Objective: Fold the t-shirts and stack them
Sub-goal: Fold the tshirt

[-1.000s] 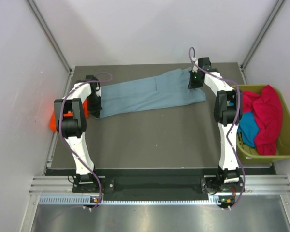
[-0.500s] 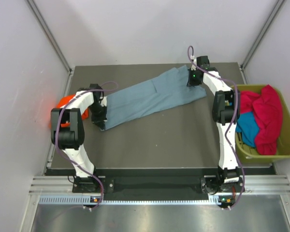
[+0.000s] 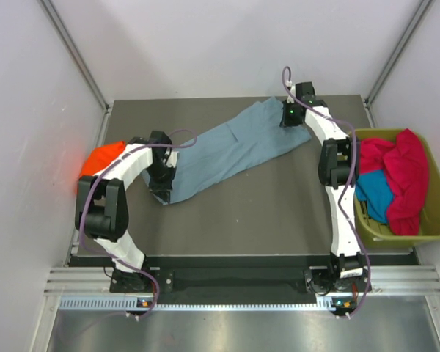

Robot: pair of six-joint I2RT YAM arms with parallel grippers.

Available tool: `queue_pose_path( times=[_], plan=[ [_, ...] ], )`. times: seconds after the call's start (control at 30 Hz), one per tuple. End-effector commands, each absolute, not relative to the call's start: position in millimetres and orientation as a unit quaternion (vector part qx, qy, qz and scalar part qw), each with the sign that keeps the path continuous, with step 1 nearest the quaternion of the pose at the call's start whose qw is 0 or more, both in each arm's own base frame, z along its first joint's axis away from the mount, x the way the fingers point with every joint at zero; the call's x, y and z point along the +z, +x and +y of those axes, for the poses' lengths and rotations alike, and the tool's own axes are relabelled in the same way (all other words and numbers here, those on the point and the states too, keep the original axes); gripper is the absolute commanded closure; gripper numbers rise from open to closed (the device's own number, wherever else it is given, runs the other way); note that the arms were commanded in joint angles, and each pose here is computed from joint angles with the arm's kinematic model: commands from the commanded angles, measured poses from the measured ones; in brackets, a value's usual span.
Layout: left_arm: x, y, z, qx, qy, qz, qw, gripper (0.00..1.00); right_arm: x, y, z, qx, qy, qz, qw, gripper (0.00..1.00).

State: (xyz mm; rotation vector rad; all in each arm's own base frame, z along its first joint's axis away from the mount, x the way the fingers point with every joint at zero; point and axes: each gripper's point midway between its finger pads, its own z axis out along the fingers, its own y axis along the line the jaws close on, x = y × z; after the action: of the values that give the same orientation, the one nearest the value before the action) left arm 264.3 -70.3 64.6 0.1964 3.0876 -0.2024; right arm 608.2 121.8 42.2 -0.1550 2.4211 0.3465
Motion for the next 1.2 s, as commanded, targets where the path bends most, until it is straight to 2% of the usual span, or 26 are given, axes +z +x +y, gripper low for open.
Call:
queue_pose_path(
  times=[0.0,0.37,0.9,1.17],
  plan=[
    [80.4,255.3,-80.8,-0.076,0.089,0.993,0.027,1.00,66.9,625.1,143.6,0.153,-0.069,0.913,0.372,1.00],
    [89.2,236.3,-129.1,-0.115,0.173,0.978,0.020,1.00,79.5,649.7,157.9,0.167,-0.061,0.893,0.414,1.00],
    [102.8,199.4,-189.1,-0.178,0.256,0.950,0.017,1.00,84.6,654.0,189.0,0.179,-0.079,0.881,0.432,1.00],
    [98.0,171.6,-215.1,-0.198,0.295,0.934,-0.014,1.00,88.3,663.3,197.2,0.175,-0.084,0.870,0.452,1.00]
  ],
)
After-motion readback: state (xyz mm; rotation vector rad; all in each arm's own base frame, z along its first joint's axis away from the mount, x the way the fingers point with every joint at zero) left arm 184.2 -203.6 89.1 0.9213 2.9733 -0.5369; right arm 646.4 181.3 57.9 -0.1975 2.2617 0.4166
